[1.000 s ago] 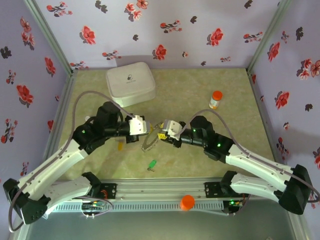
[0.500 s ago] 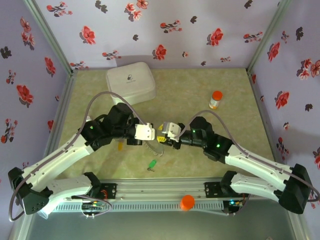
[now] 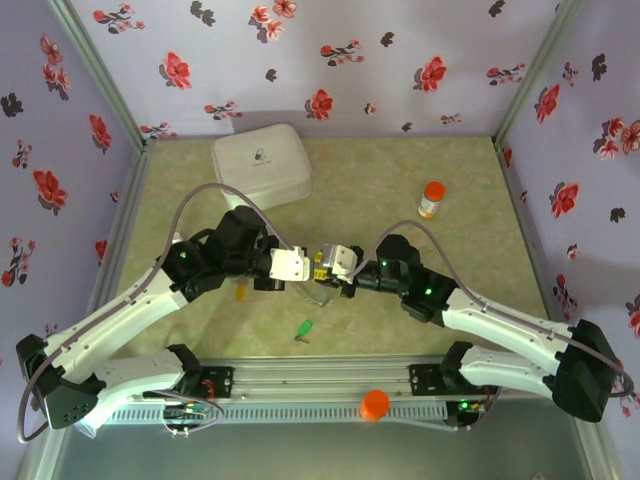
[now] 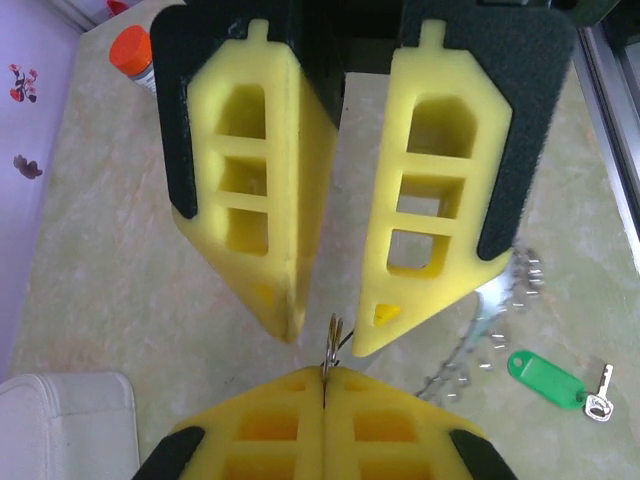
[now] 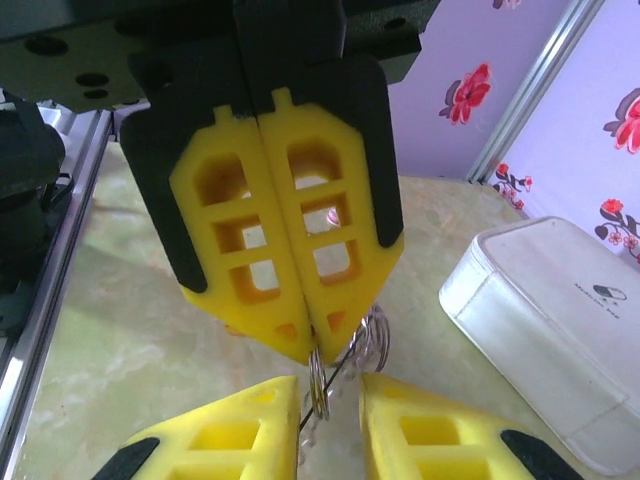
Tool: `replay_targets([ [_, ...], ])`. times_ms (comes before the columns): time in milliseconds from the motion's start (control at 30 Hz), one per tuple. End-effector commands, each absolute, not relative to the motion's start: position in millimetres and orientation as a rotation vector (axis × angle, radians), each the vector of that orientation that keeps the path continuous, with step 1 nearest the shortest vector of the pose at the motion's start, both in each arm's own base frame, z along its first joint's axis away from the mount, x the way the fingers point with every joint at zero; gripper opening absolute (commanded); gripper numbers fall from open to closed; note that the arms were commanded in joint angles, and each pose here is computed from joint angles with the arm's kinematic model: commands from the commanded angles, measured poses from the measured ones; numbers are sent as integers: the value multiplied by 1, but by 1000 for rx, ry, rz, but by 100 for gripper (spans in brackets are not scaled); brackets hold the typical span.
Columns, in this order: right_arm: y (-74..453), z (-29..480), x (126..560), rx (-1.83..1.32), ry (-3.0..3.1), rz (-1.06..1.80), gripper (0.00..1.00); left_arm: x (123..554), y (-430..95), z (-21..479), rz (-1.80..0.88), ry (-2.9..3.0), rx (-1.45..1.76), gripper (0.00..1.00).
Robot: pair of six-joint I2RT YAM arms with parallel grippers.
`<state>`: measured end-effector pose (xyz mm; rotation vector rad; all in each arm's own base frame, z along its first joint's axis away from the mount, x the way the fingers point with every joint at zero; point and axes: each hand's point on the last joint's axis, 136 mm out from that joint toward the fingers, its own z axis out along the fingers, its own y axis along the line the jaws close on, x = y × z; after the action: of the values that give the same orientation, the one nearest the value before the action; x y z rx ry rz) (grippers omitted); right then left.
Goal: Put the keys on the keyring
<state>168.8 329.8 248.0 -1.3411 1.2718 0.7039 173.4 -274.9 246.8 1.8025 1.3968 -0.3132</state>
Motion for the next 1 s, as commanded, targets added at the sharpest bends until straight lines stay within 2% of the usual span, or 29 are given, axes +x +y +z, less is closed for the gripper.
replay_targets([
  [0,334,251,166,-1328,1253,740,20,167,-282,259,-349,1334,1809,0],
  [167,335,250,167,-1325,1261,739,16,165,-285,262,-377,1326,1798,0],
  [233,335,251,168,-1321,1263,741,10,162,-286,263,-393,1318,1803,0],
  [300,335,248,167,-1327,1269,744,0,159,-286,264,-414,1308,1804,0],
  [433,331,242,166,-1325,1286,737,0,160,-285,263,-419,1307,1775,0],
  [500,328,242,168,-1299,1291,749,0,166,-282,262,-453,1321,1707,25],
  [600,325,244,170,-1262,1290,800,0,172,-276,267,-538,1318,1580,40],
  [733,323,248,167,-1251,1274,862,0,176,-261,276,-682,1301,1398,43],
  [967,319,256,164,-1241,1240,951,0,180,-249,275,-853,1255,1212,41],
])
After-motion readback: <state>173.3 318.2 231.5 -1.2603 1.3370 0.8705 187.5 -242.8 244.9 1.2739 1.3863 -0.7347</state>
